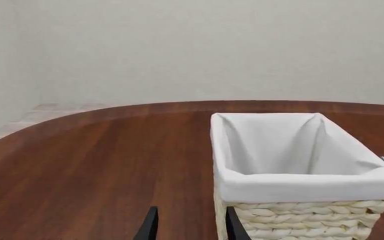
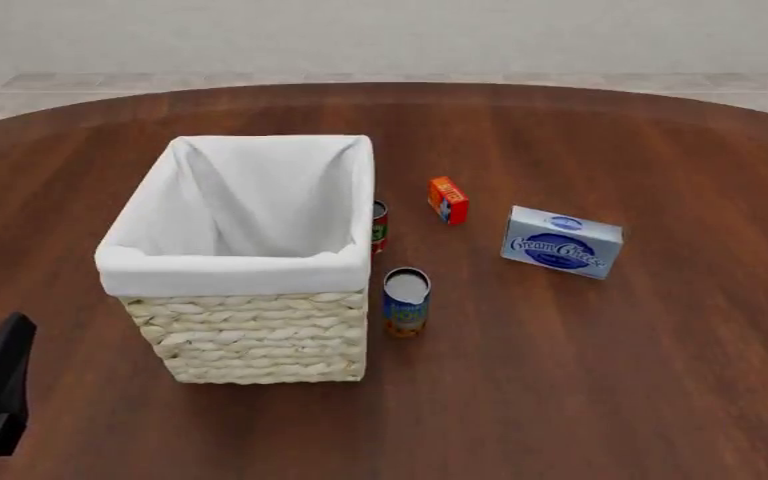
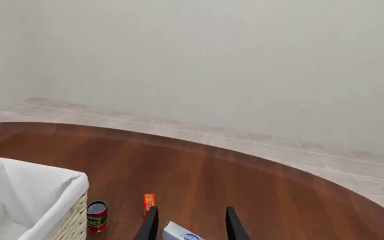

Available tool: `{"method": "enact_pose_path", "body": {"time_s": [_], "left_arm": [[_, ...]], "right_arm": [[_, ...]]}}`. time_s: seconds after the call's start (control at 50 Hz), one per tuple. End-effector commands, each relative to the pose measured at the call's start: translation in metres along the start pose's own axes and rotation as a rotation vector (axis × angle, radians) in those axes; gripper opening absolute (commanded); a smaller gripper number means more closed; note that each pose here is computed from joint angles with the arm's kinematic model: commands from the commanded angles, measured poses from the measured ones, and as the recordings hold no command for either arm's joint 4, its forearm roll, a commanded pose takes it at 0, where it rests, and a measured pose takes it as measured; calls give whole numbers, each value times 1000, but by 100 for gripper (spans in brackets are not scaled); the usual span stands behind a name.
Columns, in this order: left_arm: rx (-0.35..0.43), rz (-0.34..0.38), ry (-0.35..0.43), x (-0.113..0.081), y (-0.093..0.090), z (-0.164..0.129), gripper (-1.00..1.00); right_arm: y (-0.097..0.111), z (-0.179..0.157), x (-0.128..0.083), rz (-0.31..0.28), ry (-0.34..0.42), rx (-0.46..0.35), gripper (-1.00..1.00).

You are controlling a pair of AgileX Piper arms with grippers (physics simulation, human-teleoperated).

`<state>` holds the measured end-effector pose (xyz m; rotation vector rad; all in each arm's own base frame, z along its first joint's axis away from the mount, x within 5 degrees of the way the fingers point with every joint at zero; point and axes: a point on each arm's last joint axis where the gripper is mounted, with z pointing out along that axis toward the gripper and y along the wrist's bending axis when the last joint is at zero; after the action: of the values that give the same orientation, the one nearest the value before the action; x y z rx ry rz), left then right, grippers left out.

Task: Pick up the alphabet soup and put it in the basket.

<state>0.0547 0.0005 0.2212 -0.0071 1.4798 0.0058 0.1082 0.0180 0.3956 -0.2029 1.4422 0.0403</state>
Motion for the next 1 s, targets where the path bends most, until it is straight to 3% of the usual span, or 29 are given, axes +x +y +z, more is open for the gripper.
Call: {"method": "enact_pose_path", "body": {"time_s": [0.02,0.12,0.48,0.76,0.84,0.94,1.0], "left_arm": [[-5,0,0,-2,0,0,100],[-7,0,-1,-3,0,0,100],[-19,-3,-6,-6,1,-1,100],[-21,-4,-9,-8,1,-1,100],[-21,-4,-9,-8,1,-1,100],[-22,-3,-9,-8,1,-1,100],[-22,-3,-10,-8,1,-1,100]], "right_arm": [[6,26,-16,6,28,-64,100],[14,35,-16,30,56,-118,100],[35,55,-16,30,107,-233,100],[36,72,-11,44,139,-215,100],[32,85,-3,18,168,-185,100],[36,92,0,73,211,-195,100],[37,96,4,77,221,-191,100]]}}
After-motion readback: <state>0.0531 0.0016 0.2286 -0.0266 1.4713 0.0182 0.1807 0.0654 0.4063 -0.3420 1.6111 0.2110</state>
